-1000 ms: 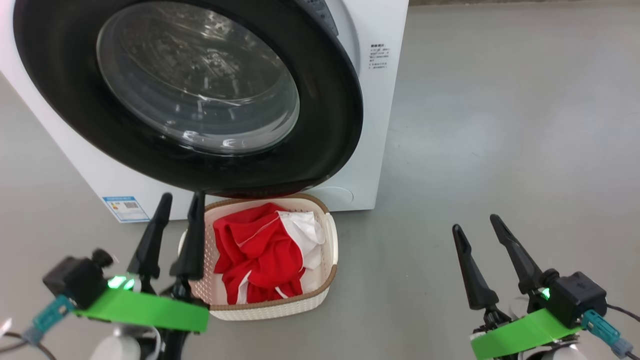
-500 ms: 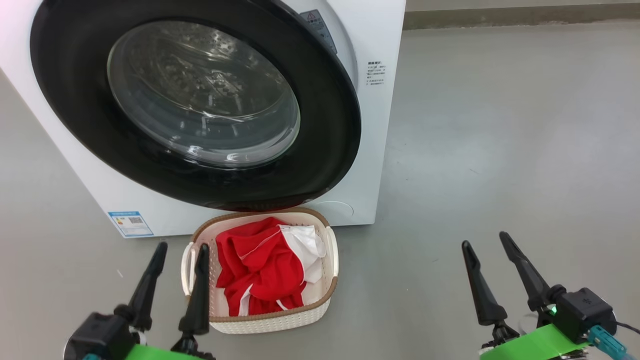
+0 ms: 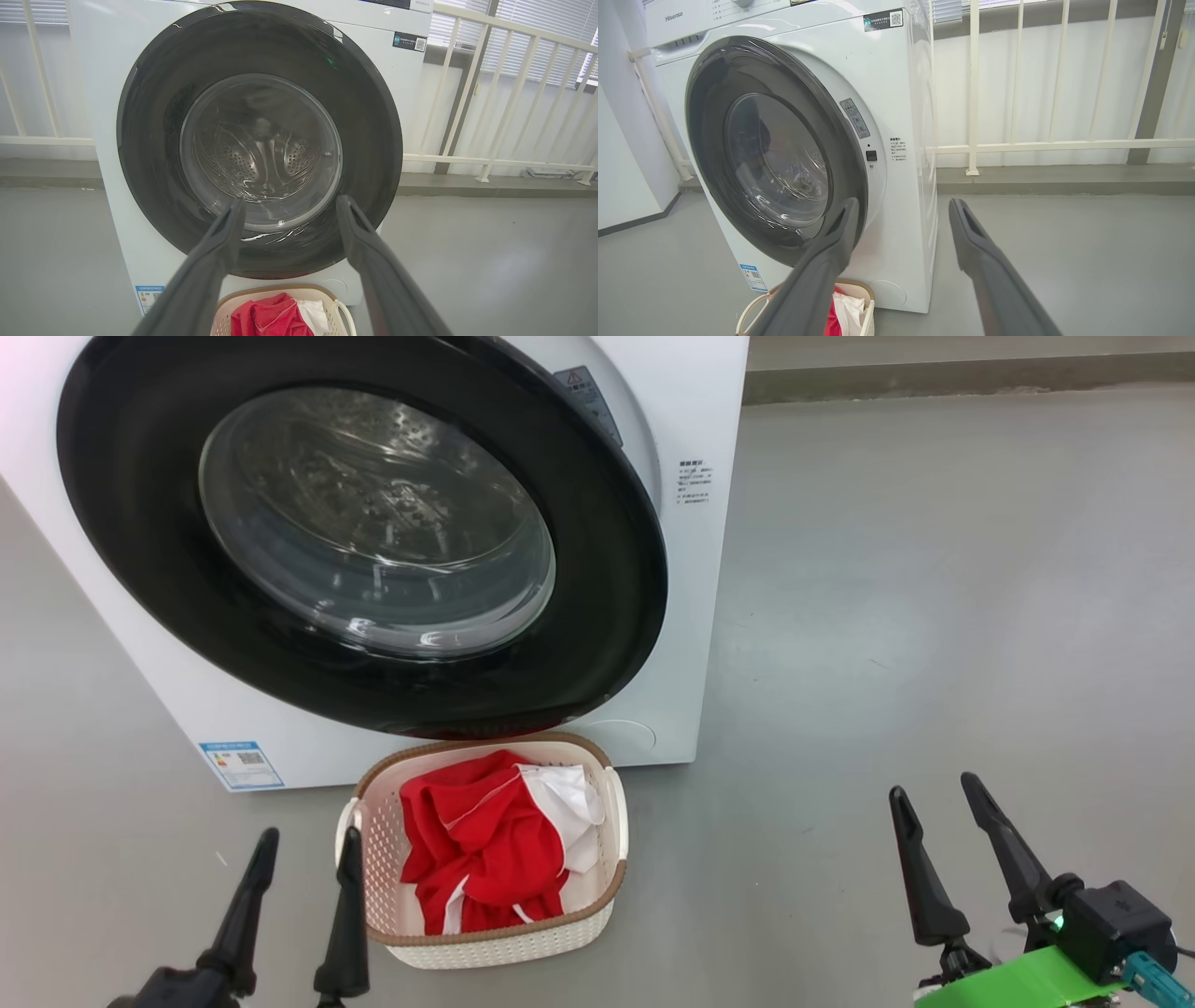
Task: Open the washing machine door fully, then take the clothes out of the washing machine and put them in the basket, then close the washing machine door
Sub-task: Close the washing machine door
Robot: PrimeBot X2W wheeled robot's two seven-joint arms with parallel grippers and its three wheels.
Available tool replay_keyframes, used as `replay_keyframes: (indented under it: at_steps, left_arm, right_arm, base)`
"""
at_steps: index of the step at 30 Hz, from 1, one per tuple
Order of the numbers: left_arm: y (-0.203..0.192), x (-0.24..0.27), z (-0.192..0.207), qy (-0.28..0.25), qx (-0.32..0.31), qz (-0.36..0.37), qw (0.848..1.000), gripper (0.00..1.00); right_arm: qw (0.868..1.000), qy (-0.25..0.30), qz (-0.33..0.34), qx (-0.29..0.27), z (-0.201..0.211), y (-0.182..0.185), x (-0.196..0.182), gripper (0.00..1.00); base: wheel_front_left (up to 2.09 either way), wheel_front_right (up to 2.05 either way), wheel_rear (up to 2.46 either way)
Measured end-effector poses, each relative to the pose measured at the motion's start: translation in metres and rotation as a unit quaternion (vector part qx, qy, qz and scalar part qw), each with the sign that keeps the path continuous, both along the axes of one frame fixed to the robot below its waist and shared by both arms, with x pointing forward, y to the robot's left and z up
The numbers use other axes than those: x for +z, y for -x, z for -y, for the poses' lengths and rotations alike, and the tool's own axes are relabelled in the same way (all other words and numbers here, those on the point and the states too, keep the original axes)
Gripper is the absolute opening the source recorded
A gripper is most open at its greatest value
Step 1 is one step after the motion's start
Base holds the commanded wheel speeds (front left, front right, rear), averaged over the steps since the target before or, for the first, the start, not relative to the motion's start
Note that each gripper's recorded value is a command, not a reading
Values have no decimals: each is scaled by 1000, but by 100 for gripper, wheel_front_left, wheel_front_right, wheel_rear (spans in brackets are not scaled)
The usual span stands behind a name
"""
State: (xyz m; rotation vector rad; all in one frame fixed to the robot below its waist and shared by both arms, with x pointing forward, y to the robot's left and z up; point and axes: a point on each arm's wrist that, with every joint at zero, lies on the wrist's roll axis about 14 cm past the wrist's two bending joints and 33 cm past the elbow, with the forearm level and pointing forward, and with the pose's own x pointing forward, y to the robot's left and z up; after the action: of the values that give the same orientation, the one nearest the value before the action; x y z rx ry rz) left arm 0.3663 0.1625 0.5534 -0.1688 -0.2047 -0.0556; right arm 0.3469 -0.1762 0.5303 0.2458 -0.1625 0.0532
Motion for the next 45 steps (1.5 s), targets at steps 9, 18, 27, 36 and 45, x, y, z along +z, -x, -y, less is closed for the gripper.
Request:
replay_keyframes:
  at_steps: [9, 18, 27, 36, 45]
  left_arm:
    - [2, -8, -1, -5, 3, -11, 1000, 100]
    - [3, -9, 2, -5, -1, -11, 1000, 100]
    - [7, -13, 1, -7, -1, -16, 1000, 100]
    - [11, -15, -6, 3, 12, -18, 1000, 100]
    - [0, -16, -12, 2, 22, -20, 1000, 100]
  right_arm:
    - [1000, -1, -6, -5, 3, 6, -4, 100]
    - [1000, -1, -8, -1, 1, 4, -5, 100]
    - [999, -1, -21, 32, -21, -6, -13, 0]
    - [996, 9, -21, 86, -57, -36, -14, 0]
    - [989, 34, -16, 141, -97, -80, -15, 0]
  base:
    - [0, 0, 0]
    - [0, 0, 0]
    - [0, 0, 0]
    - [0, 0, 0]
    - [0, 0, 0]
